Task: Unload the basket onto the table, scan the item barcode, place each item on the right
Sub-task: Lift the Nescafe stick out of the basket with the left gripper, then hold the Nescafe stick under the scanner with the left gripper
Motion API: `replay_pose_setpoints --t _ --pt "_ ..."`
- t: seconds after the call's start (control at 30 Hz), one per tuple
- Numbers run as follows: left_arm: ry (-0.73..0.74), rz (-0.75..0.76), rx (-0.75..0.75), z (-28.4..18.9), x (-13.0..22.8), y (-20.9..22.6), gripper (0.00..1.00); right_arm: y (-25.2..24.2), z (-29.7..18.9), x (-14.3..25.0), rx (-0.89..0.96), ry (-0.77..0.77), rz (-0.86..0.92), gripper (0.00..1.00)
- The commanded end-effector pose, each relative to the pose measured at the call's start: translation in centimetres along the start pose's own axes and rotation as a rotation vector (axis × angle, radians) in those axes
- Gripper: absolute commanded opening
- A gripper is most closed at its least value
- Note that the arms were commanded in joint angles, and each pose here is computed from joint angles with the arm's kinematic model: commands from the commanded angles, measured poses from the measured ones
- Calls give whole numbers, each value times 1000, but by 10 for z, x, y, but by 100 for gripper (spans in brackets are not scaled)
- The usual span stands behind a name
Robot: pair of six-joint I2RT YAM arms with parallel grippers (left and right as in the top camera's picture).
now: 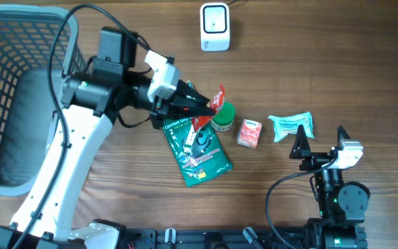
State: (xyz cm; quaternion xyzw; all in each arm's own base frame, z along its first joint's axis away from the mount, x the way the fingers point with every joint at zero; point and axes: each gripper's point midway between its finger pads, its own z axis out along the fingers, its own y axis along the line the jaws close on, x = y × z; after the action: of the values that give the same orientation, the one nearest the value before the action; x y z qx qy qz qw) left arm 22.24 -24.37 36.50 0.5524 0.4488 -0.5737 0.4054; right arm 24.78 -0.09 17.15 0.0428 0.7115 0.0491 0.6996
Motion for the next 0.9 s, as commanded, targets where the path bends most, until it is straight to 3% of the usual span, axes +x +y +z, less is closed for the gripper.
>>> replay_pose_setpoints --t 0.0,0.6,0.63,0.77,0.87 --pt "-16 24 31 4 -3 -6 4 -1 0 -1 7 -8 1 100" --pt "0 47 32 9 -1 -4 4 -1 0 -1 7 -8 1 100" --pt "69 70 -45 5 9 12 4 -1 0 -1 7 -8 2 100" --pt "295 -242 -620 -26 51 120 4 -1 0 -1 7 -8 2 99" --pt "358 -222 -776 -41 71 156 4 -1 0 -1 7 -8 1 100"
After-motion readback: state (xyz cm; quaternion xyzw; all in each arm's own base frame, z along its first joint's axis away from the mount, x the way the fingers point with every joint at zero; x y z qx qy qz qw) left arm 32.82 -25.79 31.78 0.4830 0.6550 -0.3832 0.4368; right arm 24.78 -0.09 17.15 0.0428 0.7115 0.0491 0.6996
